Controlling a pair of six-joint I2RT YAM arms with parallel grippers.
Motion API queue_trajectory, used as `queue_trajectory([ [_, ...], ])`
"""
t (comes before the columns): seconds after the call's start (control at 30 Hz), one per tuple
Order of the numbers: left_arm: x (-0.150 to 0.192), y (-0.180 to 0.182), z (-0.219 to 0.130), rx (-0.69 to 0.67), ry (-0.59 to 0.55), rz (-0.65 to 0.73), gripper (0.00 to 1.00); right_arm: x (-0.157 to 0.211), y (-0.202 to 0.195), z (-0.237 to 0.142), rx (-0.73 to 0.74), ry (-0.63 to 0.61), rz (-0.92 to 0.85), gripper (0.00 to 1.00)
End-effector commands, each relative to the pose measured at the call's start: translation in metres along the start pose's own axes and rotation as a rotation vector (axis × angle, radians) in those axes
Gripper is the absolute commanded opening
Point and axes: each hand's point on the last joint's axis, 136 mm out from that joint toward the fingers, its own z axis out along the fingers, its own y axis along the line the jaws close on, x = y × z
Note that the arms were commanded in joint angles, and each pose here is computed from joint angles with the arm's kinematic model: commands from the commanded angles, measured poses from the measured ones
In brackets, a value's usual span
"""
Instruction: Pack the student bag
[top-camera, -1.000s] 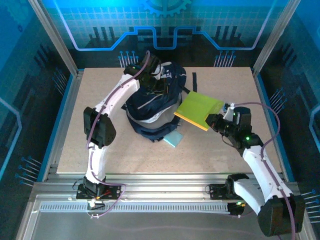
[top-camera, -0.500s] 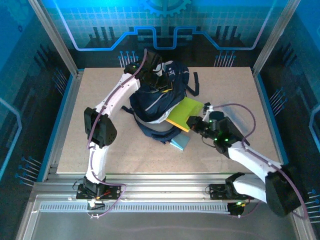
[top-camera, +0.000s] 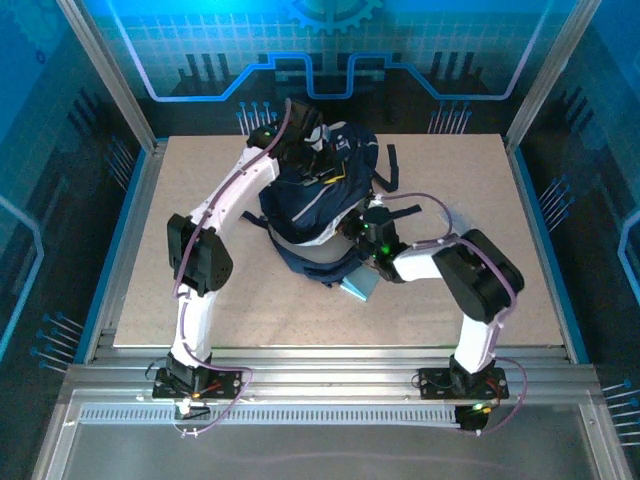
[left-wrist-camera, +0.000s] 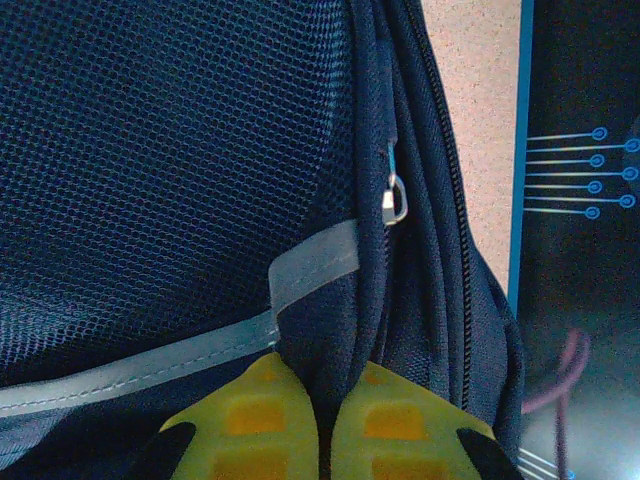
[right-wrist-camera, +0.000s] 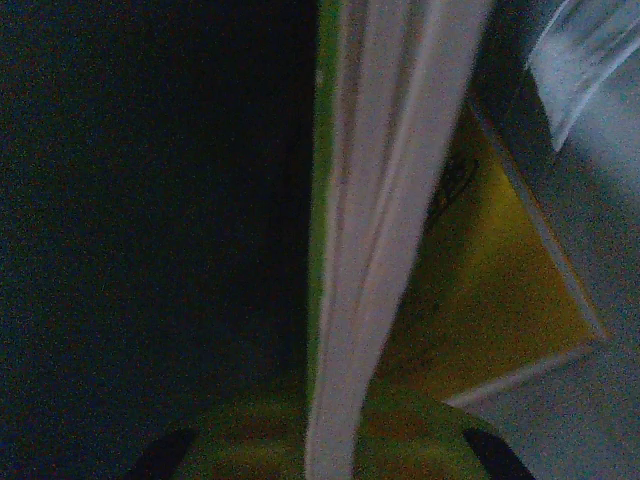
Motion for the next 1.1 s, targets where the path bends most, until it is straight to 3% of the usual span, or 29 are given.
queue_trajectory([
  [0.0, -0.015, -0.040, -0.033, 0.161, -0.081, 0.018, 0.00, -0.024, 0.046, 0.023, -0.115, -0.171, 0.059, 0.01],
  [0.17, -0.021, -0.032, -0.035, 0.172, -0.111, -0.007, 0.00, 0.001, 0.040, 0.060, -0.111, -0.079, 0.162, 0.15],
  [0.27, -0.030, -0.025, -0.035, 0.184, -0.131, -0.034, 0.00, 0.015, 0.037, 0.056, -0.094, 0.038, 0.188, 0.36],
  [0.33, -0.036, -0.024, -0.037, 0.193, -0.148, -0.039, 0.00, 0.021, 0.032, 0.047, -0.069, 0.099, 0.207, 0.38],
  [0.6, -0.049, -0.019, -0.039, 0.194, -0.190, -0.032, 0.00, 0.022, 0.012, -0.030, 0.060, 0.248, 0.155, 0.56],
  [0.8, -0.047, -0.013, -0.033, 0.188, -0.191, -0.033, 0.00, 0.011, -0.009, -0.096, 0.191, 0.323, 0.012, 0.60],
  [0.9, -0.043, -0.009, -0.031, 0.185, -0.183, -0.034, 0.00, -0.007, -0.012, -0.123, 0.242, 0.319, -0.078, 0.67],
  [0.93, -0.042, -0.008, -0.031, 0.183, -0.183, -0.025, 0.07, -0.014, -0.012, -0.131, 0.257, 0.309, -0.113, 0.71],
  [1.03, -0.039, -0.001, -0.037, 0.142, -0.200, 0.006, 0.54, -0.037, -0.015, -0.146, 0.310, 0.269, -0.197, 0.80],
  [1.07, -0.039, 0.003, -0.041, 0.128, -0.215, 0.015, 0.64, -0.044, -0.016, -0.148, 0.322, 0.259, -0.218, 0.82],
])
